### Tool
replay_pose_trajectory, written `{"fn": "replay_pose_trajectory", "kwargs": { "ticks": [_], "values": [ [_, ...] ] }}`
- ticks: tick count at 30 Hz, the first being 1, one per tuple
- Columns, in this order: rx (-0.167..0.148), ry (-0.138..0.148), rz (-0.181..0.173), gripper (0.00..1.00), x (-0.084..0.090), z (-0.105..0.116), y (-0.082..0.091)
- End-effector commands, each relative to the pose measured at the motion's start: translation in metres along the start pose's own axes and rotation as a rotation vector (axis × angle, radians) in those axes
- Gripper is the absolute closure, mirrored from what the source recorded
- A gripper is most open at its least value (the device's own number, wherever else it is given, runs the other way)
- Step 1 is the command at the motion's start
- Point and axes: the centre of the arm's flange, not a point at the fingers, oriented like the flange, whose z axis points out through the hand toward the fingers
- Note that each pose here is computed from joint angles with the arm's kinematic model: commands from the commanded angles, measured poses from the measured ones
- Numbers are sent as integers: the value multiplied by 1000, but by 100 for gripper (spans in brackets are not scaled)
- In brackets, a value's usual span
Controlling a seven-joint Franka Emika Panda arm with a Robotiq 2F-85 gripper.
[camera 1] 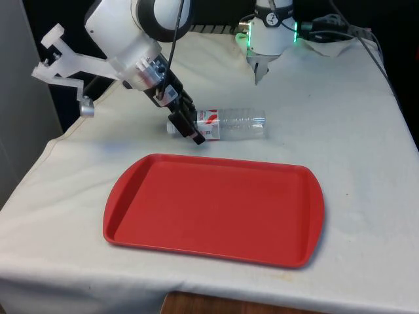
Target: Place the bottle upright on the tray.
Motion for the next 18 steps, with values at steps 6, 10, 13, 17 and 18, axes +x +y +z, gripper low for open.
{"fn": "replay_pose_trajectory", "kwargs": {
  "ticks": [6, 10, 13, 17, 18],
  "values": [
    [0, 0, 0, 0, 0, 0, 0],
    [0, 0, 0, 0, 0, 0, 0],
    [0, 0, -1, 12, -1, 1, -1],
    [-2, -1, 0, 48, 0, 1, 0],
    [-1, 0, -1, 53, -1, 0, 0]
  ]
}}
